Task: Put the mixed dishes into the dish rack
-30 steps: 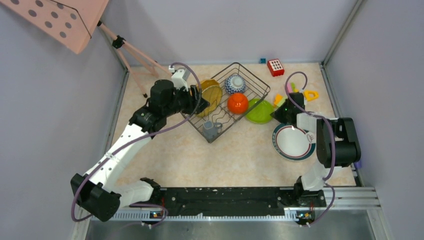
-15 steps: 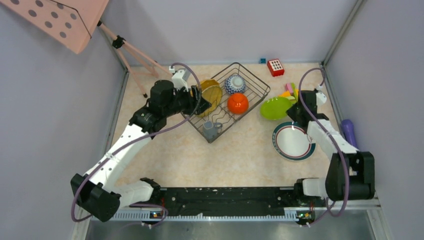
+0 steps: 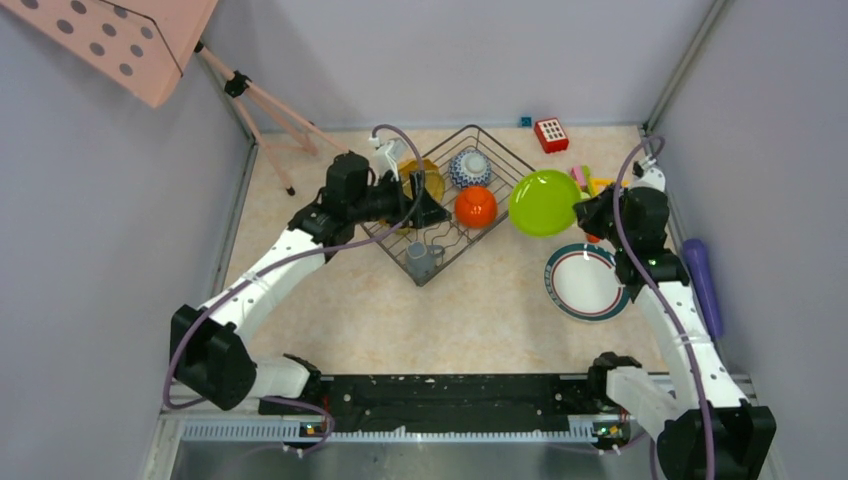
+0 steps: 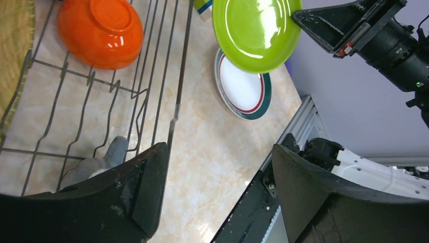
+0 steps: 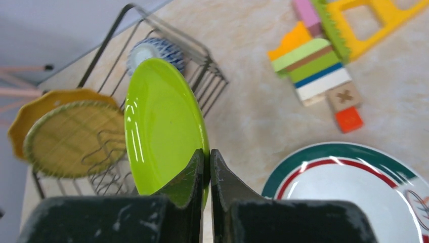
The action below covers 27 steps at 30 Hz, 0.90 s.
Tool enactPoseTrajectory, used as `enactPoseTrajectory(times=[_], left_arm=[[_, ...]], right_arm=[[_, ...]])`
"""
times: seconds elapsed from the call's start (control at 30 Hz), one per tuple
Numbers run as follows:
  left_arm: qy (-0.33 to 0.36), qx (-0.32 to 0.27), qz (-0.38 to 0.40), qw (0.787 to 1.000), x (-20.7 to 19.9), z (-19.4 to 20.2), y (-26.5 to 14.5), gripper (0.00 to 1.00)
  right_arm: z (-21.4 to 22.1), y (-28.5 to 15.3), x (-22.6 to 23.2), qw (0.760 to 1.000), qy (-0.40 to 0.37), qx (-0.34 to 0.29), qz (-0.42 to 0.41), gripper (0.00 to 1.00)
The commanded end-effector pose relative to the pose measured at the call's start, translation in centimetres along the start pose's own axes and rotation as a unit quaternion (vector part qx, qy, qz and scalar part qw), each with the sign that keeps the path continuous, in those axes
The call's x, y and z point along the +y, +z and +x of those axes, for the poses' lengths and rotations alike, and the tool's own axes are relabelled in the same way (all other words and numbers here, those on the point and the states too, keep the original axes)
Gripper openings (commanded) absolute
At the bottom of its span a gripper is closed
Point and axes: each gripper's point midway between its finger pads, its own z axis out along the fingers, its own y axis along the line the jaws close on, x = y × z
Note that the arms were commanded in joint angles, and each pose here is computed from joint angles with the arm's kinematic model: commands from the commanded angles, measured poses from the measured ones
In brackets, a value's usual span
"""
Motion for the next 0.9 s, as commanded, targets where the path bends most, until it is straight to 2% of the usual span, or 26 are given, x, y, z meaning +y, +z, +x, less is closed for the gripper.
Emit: enactPoseTrajectory(times=[0.0,0.1,0.2,0.3,0.53,0.67,0.87], left_arm=[[0.038,-0.044,0.082,0.995,-4.1,-3.6,-0.1,0.85],[0.052,-0.054,0.080,0.994,-4.1,-4.4,0.1,0.88],[0.057,-0.053,0.076,0.994,-3.7,-4.4,0.6,0.83],[0.048,-0.046,0.079,0.995,-3.4,-4.2,1.1,0.78],[0.031,-0.033,0.097,0.994,-3.6,-3.8,1.8,0.69],[0.022,-0.025,0.114,0.993,-4.1,-3.6,2.1,0.60],[0.016,0.000,0.146,0.989,-5.1,-2.5,2.7,0.55]], right_arm=[[-0.9,-2.8,7.1,0.978,-0.070,0.013,-0.198,0.00],[0.1,-4.4,10.2,0.951,-0.078,0.044,-0.297,0.00],[0.6,-5.8,12.3,0.926,-0.082,0.057,-0.365,0.00],[1.1,-6.8,13.7,0.911,-0.094,0.062,-0.396,0.00],[1.9,-7.7,15.2,0.898,-0.113,0.072,-0.419,0.00],[2.5,-7.8,15.7,0.893,-0.116,0.080,-0.428,0.00],[2.7,-7.7,16.1,0.891,-0.114,0.084,-0.431,0.00]])
